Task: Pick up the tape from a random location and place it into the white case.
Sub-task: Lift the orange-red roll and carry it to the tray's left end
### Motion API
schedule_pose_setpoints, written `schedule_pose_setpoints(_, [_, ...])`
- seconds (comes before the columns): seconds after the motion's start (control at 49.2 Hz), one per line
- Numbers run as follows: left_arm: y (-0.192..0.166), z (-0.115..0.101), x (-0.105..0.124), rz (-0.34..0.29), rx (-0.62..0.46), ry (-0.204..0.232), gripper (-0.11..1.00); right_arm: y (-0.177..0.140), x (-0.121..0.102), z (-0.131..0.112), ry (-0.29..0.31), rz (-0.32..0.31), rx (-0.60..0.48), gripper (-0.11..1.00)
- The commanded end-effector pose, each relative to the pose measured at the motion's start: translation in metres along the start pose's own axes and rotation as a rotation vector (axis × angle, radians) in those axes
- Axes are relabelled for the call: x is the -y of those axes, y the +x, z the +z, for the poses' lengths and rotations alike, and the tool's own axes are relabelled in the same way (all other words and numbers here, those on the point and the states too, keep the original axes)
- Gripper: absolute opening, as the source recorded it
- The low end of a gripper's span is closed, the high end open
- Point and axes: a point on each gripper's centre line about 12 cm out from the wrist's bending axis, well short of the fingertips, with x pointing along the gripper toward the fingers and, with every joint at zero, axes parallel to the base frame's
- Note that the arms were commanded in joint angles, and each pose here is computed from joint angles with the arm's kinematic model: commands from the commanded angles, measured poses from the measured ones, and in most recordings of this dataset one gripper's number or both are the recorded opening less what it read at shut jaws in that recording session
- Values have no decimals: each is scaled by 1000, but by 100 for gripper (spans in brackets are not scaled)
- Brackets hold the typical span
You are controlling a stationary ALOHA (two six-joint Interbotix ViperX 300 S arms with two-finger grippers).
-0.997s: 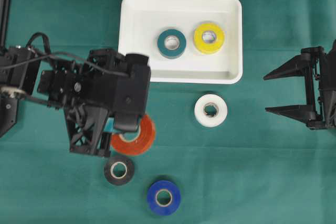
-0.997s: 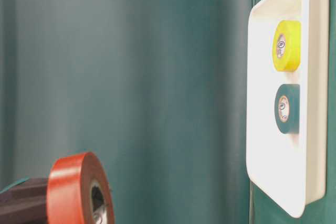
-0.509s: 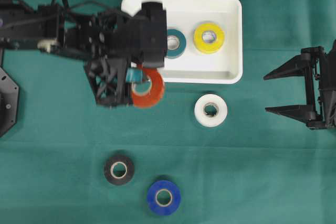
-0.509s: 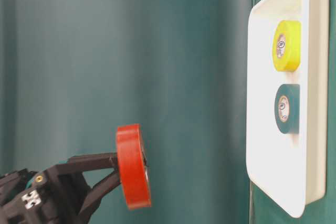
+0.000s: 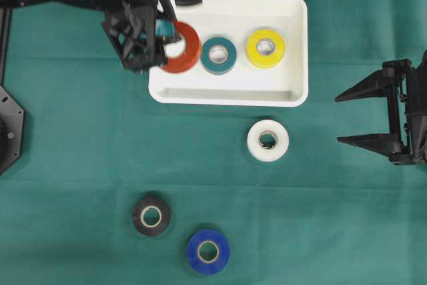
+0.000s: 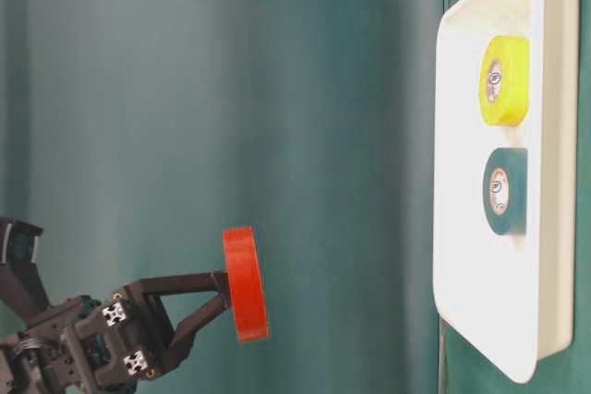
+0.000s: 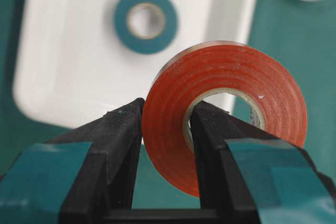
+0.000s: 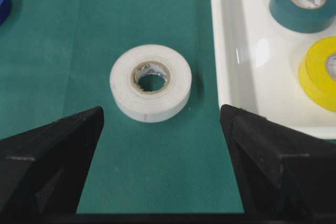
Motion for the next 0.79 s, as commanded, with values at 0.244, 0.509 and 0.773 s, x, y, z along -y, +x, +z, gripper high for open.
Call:
schedule_pose_setpoints(0.244, [-8, 0, -28, 46, 25, -39, 22, 1, -2, 10, -3, 5, 22, 86])
schedule_pose_setpoints(0.509, [-6, 1, -28, 46, 25, -39, 22, 1, -2, 10, -3, 5, 22, 86])
schedule_pose_setpoints(0.773, [-4, 1, -28, 46, 28, -39, 22, 1, -2, 10, -3, 5, 22, 86])
